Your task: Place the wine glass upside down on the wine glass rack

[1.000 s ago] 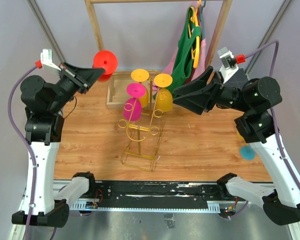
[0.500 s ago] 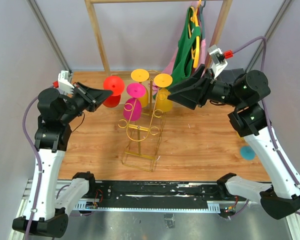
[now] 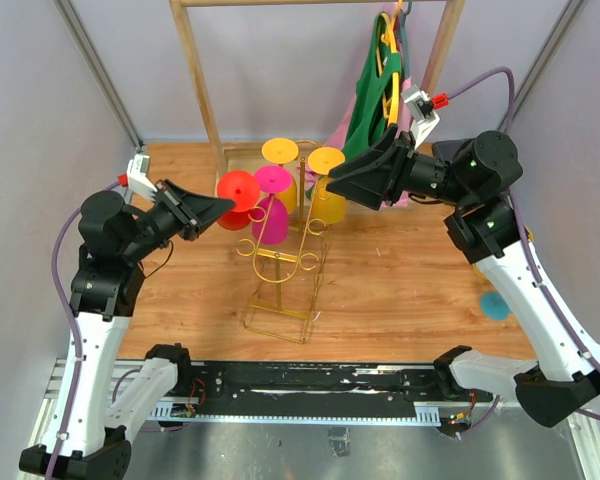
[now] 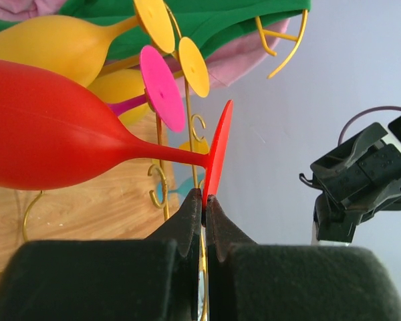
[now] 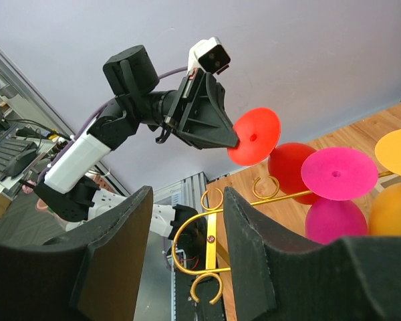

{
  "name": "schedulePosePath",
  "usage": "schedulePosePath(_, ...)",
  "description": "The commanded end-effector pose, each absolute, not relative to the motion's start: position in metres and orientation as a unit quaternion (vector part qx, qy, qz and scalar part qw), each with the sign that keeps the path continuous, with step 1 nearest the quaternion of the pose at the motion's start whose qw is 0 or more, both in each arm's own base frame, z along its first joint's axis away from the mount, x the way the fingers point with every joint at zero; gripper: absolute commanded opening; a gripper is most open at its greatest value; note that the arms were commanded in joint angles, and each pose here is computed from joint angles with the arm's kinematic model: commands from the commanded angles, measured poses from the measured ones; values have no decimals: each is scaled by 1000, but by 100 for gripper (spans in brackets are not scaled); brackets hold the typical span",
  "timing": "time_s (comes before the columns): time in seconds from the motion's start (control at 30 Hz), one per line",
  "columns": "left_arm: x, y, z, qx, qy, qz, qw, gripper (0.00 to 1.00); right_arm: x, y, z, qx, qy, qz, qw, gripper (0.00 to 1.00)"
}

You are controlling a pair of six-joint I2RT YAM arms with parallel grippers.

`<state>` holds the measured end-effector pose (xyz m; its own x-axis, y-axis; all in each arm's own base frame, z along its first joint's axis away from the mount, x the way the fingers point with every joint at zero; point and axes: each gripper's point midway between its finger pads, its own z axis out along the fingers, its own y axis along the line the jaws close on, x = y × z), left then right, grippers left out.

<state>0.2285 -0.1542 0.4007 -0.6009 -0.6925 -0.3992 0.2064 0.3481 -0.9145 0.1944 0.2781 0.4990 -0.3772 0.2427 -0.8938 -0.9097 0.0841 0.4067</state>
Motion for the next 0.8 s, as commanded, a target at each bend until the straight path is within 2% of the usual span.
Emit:
schedulePosePath(0.0, 218, -160, 394, -158, 714, -555, 396, 0, 196, 275, 510, -294, 548, 612, 489, 48)
schedulePosePath(0.77, 216, -164, 376, -180, 740, -546, 351, 0, 192, 272, 504, -292, 548, 608, 496, 48)
